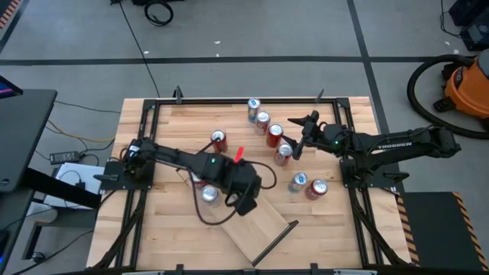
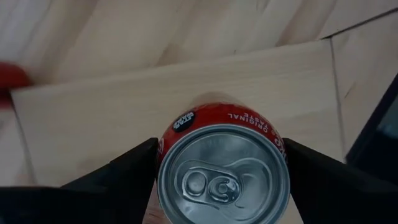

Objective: Place canned beverage on shelf
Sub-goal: Put the top left red soda can on the shelf, then put the red soda can on the shelf aligned with the other red soda can

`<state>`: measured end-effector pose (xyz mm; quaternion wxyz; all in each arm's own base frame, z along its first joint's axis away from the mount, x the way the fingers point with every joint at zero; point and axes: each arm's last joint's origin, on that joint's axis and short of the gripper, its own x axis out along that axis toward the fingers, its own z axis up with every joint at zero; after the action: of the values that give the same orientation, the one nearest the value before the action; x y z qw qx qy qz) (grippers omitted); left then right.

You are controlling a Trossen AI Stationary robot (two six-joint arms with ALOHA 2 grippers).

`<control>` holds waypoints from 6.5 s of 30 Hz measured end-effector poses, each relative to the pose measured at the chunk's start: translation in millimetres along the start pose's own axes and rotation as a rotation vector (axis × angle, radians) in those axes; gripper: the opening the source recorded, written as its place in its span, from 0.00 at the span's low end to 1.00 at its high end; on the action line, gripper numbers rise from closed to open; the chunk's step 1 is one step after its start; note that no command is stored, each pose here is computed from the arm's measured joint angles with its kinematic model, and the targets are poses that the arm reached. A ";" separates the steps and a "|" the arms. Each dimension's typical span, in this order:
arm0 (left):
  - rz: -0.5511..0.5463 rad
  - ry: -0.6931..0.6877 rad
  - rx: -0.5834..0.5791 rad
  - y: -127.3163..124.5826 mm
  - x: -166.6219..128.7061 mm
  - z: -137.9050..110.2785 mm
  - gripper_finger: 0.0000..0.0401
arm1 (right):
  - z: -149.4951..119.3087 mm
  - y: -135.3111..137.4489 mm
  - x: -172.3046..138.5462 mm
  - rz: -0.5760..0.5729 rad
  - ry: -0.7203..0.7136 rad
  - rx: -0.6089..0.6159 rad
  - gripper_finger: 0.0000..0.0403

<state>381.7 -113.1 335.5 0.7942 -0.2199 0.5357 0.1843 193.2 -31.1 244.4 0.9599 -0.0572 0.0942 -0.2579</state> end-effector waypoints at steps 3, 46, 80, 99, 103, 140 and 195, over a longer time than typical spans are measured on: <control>-0.004 -0.002 -0.087 -7.9 -1.4 -8.9 0.78 | 1.0 0.4 -0.2 0.000 -0.009 0.011 0.81; 0.196 0.017 -0.548 -53.2 24.1 -85.5 0.78 | 6.7 33.8 -17.4 0.194 -0.077 -0.106 0.81; 0.307 -0.011 -0.544 -40.8 23.1 -82.7 0.78 | 6.6 34.1 -17.5 0.203 -0.076 -0.102 0.81; 0.247 0.008 -0.518 -46.3 24.5 -81.6 0.78 | 6.2 34.3 -17.5 0.205 -0.072 -0.101 0.81; 0.248 0.008 -0.514 -46.2 24.5 -81.6 0.78 | 6.0 34.3 -17.5 0.205 -0.071 -0.101 0.81; 0.250 0.040 -0.480 -45.9 24.0 -82.7 0.86 | 5.9 34.3 -17.4 0.205 -0.070 -0.102 0.81; 0.194 -0.368 -0.123 -56.4 21.1 -59.0 0.86 | 5.3 34.8 -17.5 0.222 -0.067 -0.110 0.81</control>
<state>373.7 -191.2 305.0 0.8421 -0.1780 0.3881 0.3294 196.3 8.0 246.7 0.9805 -0.1074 0.0818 -0.1425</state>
